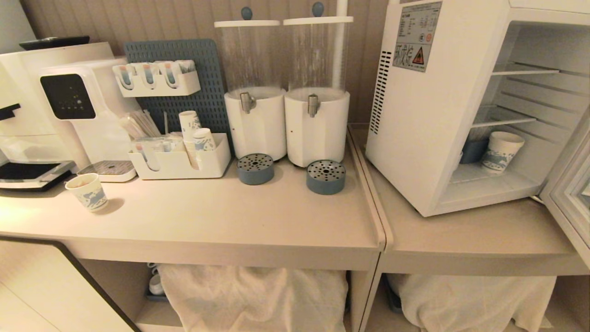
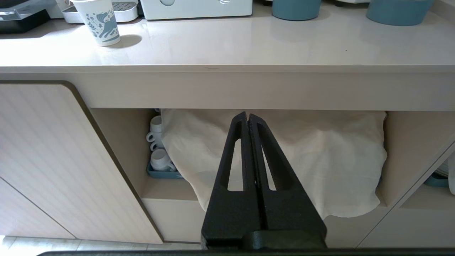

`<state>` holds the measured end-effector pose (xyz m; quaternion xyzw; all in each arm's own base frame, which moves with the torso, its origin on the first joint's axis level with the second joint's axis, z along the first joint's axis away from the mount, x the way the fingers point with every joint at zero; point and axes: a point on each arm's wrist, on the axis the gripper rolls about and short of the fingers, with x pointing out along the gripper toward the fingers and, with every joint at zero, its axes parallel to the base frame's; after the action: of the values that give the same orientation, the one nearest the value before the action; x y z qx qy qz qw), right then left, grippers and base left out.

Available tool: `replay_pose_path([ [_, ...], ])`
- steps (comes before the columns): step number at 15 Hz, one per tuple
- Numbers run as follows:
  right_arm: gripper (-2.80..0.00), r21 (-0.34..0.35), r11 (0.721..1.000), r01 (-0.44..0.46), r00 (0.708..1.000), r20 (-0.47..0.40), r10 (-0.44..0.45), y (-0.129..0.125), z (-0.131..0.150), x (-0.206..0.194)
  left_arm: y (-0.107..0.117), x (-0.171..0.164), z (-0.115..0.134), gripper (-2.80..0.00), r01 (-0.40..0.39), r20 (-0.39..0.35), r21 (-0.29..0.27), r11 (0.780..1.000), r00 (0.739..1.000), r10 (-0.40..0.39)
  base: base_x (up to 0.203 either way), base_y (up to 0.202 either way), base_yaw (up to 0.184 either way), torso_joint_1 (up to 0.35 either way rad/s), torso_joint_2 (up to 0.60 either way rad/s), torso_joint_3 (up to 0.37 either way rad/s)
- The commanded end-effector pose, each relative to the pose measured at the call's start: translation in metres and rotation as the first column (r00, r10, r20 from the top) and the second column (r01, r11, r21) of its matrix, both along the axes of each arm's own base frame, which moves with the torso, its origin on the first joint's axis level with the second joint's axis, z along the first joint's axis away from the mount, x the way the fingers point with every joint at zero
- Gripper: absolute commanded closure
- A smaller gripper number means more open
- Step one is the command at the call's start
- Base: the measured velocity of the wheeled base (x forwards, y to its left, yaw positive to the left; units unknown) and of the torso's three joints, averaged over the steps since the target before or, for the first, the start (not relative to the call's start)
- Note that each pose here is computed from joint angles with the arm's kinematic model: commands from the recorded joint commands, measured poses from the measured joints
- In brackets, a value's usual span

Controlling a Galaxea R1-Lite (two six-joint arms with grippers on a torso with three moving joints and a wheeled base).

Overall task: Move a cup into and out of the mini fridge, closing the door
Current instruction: Take the ceramic cup out of the freezer

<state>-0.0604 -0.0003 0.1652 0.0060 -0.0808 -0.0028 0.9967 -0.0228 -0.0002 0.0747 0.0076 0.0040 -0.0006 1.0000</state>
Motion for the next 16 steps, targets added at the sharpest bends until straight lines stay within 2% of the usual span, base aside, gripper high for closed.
replay_pose_path([
  [1,0.00,0.012,1.000,-0.004,0.998,-0.063,0.005,0.000,0.048,0.009,0.000,0.000,0.000,0.00,0.000,0.000,0.000,1.000,1.000,0.000,0.000,0.000,0.000,0.000,0.00,0.000],
  [3,0.00,0.024,1.000,-0.004,0.984,-0.180,0.009,0.000,0.087,0.042,0.000,0.000,0.000,0.00,0.000,-0.001,0.000,1.000,1.000,0.000,0.000,0.000,0.000,0.000,0.00,0.000],
  [5,0.00,0.031,1.000,0.000,0.947,-0.322,0.010,0.000,0.116,0.093,0.000,0.000,0.000,0.00,0.000,-0.001,0.000,1.000,1.000,0.000,0.000,0.000,0.000,0.000,0.00,0.000],
  [7,0.00,0.038,0.999,0.006,0.879,-0.476,0.013,0.000,0.124,0.157,0.000,0.000,0.000,0.00,0.000,0.000,0.000,1.000,1.000,0.000,0.000,0.000,0.000,0.000,0.00,0.000],
  [10,0.00,0.067,0.998,-0.011,0.763,-0.644,0.052,-0.001,0.093,0.245,0.000,0.000,0.000,0.00,-0.001,0.000,-0.001,1.000,1.000,0.001,0.000,0.000,0.000,0.000,0.00,0.000],
  [11,-2.80,0.086,0.996,-0.029,0.746,-0.661,0.079,-0.002,0.075,0.271,0.000,0.000,0.000,0.00,-0.001,0.000,0.000,1.000,1.000,0.001,0.000,0.000,0.000,0.000,0.00,0.000],
  [12,-2.80,0.105,0.993,-0.048,0.740,-0.664,0.106,-0.004,0.053,0.298,0.000,0.000,0.000,0.00,-0.001,-0.001,0.000,1.000,1.000,0.001,0.000,0.000,0.000,0.000,0.00,0.000],
  [14,-2.80,0.140,0.986,-0.095,0.763,-0.626,0.162,-0.012,0.012,0.339,0.000,0.000,0.000,0.00,0.000,0.000,0.000,1.000,1.000,0.000,0.000,0.000,0.000,0.000,0.00,0.000],
  [16,-2.80,0.132,0.972,-0.194,0.858,-0.458,0.234,-0.025,-0.019,0.372,0.000,0.000,0.000,0.00,-0.001,0.000,-0.001,1.000,1.000,0.001,0.000,0.000,0.000,0.000,0.00,0.000],
])
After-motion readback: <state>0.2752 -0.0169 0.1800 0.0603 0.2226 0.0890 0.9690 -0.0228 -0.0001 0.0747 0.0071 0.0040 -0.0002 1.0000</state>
